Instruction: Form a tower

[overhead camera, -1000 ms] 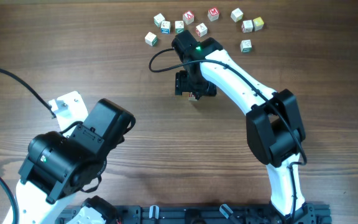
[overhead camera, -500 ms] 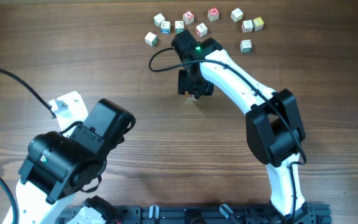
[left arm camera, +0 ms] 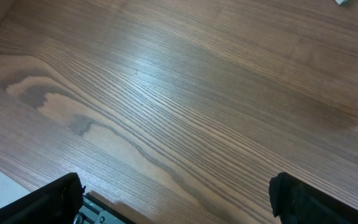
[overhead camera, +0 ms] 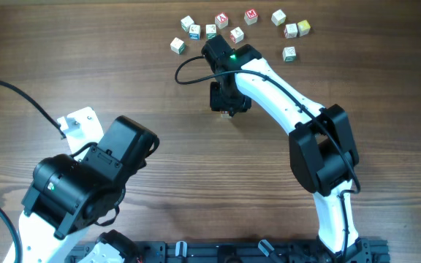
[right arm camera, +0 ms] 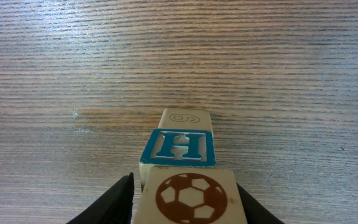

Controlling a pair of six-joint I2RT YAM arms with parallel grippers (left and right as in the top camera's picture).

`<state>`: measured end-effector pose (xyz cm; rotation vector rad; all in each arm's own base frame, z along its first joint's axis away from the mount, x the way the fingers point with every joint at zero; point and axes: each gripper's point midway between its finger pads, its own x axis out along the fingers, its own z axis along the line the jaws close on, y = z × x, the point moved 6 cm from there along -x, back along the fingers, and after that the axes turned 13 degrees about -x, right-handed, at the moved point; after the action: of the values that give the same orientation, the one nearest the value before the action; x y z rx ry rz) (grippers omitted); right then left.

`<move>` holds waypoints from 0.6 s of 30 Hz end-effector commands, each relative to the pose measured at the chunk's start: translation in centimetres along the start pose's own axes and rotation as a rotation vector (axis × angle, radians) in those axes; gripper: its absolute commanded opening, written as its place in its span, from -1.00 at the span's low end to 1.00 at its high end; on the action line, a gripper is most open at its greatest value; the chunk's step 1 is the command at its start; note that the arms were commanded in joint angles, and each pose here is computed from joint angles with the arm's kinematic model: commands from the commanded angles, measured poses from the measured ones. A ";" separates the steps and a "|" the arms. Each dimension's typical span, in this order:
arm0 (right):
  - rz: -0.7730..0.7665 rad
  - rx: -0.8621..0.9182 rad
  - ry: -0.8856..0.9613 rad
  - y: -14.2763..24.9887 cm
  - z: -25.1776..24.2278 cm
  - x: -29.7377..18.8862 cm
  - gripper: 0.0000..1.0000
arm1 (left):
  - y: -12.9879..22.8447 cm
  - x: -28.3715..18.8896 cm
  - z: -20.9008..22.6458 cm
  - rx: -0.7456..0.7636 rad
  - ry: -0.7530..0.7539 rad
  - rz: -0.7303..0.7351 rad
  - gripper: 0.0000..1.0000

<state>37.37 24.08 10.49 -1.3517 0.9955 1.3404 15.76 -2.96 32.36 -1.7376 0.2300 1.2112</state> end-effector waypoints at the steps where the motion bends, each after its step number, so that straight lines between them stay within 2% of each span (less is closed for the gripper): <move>1: 0.034 0.005 0.003 0.2 -0.2 1.2 -0.13 | 0.0 0.1 0.1 -0.020 -0.004 0.001 1.00; 18: 0.036 0.004 0.005 0.3 -0.2 1.2 -0.28 | 0.0 0.1 0.1 -0.021 -0.004 0.001 1.00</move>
<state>37.35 24.06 10.49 -1.3519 0.9964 1.3413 15.76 -2.96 32.36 -1.7376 0.2300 1.2112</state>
